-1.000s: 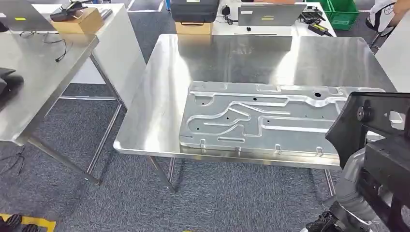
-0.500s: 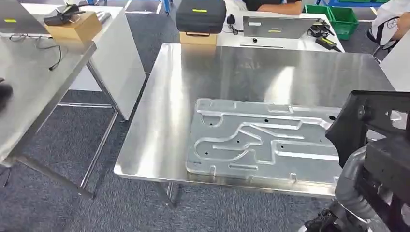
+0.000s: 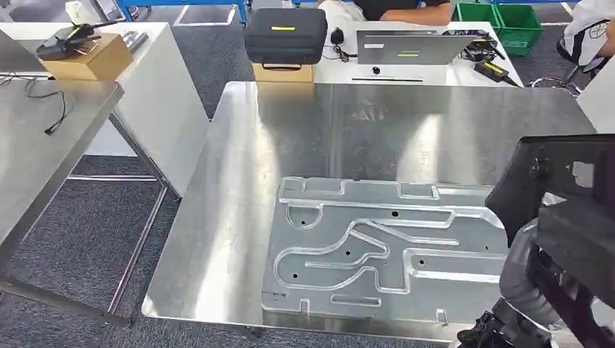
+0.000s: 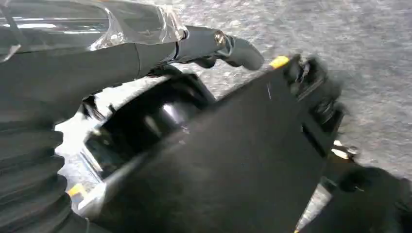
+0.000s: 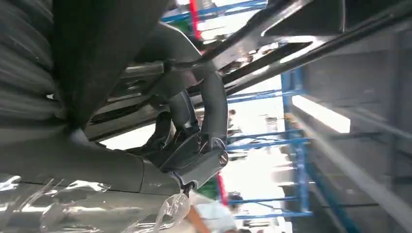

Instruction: Take the parts from the cabinet and place them on the table.

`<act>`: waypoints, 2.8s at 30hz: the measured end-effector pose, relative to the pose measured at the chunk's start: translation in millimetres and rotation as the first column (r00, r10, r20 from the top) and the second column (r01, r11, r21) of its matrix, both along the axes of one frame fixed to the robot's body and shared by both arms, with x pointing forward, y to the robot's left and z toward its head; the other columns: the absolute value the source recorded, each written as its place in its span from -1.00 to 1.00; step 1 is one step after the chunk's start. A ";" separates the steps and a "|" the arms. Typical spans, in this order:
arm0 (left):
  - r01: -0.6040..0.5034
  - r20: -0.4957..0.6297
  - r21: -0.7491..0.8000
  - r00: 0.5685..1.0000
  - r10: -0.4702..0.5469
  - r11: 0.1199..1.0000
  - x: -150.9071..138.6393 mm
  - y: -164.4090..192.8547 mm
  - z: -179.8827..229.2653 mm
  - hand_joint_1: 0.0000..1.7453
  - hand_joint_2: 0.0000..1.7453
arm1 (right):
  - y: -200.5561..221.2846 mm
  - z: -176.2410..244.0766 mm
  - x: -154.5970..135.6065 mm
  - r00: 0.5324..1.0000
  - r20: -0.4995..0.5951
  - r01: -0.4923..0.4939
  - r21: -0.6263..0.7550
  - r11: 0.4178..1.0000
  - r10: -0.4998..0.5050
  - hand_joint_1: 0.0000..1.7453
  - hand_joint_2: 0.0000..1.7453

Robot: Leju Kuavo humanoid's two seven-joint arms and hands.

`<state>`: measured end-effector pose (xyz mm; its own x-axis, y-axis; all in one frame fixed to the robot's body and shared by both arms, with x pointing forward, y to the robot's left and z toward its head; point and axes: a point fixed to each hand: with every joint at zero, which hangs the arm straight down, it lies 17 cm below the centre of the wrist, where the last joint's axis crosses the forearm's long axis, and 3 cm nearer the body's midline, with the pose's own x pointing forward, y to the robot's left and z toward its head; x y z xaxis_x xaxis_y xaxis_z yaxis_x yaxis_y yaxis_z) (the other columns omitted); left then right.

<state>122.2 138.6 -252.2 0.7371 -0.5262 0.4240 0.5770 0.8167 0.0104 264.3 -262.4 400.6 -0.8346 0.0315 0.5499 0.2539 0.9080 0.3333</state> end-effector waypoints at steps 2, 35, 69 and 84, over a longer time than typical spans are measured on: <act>-0.008 0.012 -0.008 1.000 0.008 1.000 5.3 -0.9 1.6 -1.00 1.00 | -4.0 -11.8 23.8 0.993 -0.118 -0.020 0.012 1.000 0.021 1.00 1.00; -0.371 0.087 -0.263 0.910 0.405 0.891 77.7 -9.9 33.4 -1.00 -1.00 | -118.6 -143.4 170.8 0.540 -0.525 0.109 -0.732 0.672 -0.658 -1.00 -1.00; -0.508 -0.003 -0.181 0.856 0.517 0.842 69.9 9.9 20.0 -1.00 -1.00 | -65.8 -203.4 180.5 0.599 -0.700 -0.089 -0.541 0.837 -0.389 -1.00 -1.00; -0.528 -0.003 -0.175 0.844 0.536 0.831 67.2 10.5 19.0 -1.00 -1.00 | -1.3 -166.4 146.2 0.783 -0.620 -0.181 -0.299 0.937 -0.046 -1.00 -1.00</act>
